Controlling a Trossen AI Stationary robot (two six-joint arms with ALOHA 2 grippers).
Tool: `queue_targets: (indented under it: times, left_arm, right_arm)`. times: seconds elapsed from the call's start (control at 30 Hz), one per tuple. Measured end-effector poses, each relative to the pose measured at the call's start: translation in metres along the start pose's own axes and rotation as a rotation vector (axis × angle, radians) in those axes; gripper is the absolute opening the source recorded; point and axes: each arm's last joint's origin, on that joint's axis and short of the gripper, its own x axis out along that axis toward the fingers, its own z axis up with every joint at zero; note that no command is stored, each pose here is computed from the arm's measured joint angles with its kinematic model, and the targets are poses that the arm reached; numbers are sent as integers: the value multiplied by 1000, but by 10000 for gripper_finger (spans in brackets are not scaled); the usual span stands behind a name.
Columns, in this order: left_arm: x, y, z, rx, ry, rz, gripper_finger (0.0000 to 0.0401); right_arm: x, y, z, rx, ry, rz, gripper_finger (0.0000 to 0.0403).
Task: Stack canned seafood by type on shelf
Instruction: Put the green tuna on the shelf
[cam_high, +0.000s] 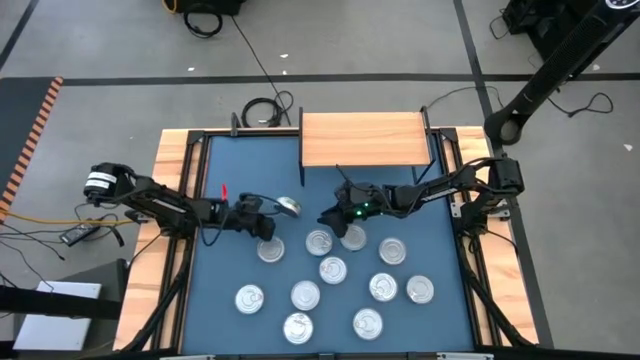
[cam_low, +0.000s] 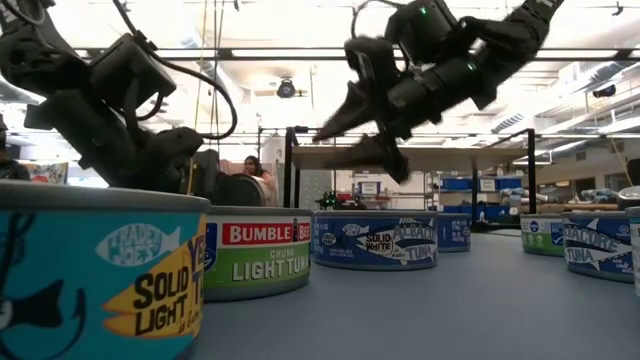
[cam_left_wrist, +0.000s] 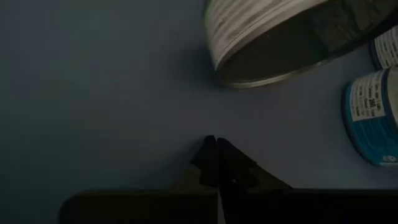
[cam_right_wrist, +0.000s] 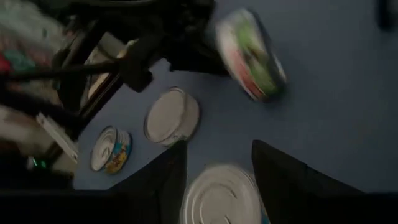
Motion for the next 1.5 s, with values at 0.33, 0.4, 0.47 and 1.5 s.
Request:
queue_targets:
  times: [0.33, 0.4, 0.47, 1.5]
  left_arm:
    - [-1, -2, -1, -15, -1, -8, 0]
    - [-1, -2, -1, -15, -1, -8, 0]
    - [-1, -2, -1, -15, -4, -8, 0]
    - [-1, -2, -1, 0, -3, -10, 0]
  right_arm:
    - [1, 36, 50, -523, 46, -111, 217]
    - [1, 35, 51, -505, 48, -135, 229]
    - [1, 33, 52, -464, 40, -177, 242]
    - [79, 20, 66, -525, 78, -241, 309]
